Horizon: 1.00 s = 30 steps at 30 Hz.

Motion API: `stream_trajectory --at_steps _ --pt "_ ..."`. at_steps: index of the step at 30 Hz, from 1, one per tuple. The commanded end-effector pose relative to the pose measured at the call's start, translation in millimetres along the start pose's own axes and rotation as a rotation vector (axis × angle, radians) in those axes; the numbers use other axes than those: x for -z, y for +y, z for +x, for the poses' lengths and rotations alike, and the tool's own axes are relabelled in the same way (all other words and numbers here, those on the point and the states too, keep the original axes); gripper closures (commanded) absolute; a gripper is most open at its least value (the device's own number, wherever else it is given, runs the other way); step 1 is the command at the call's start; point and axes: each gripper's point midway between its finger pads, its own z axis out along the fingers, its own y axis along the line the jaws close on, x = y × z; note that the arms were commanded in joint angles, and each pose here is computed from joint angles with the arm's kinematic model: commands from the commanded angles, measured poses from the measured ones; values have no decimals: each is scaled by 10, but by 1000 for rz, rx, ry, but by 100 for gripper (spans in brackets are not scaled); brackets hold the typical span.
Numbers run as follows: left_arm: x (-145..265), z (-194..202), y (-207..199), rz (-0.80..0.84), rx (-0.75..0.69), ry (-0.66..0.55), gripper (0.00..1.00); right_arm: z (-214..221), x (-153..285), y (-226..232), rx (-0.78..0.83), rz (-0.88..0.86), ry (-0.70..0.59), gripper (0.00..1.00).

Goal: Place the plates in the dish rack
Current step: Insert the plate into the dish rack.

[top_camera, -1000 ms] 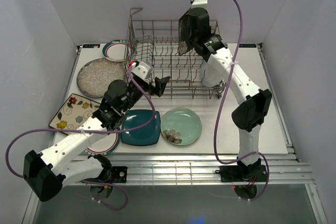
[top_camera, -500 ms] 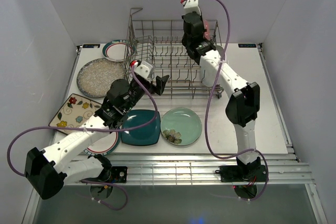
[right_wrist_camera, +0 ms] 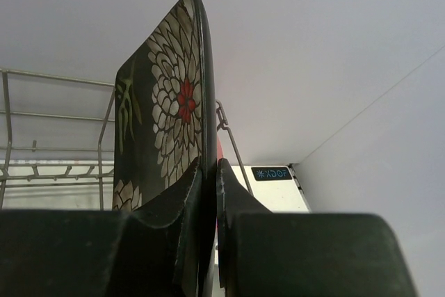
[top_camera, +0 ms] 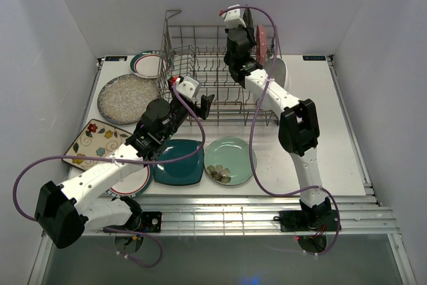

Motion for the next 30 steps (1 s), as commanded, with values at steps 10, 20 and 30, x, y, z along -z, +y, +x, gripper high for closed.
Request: stream_trajectory --at_steps 10,20,30 --pt "52 -182 36 -5 6 -55 12 -833 289 -952 -330 165 -209 92" --pt "81 -214 9 12 13 -65 12 -790 486 -1186 -351 175 -216 92" --pt "91 -222 0 18 15 -67 12 -743 321 -959 -295 164 -188 92"
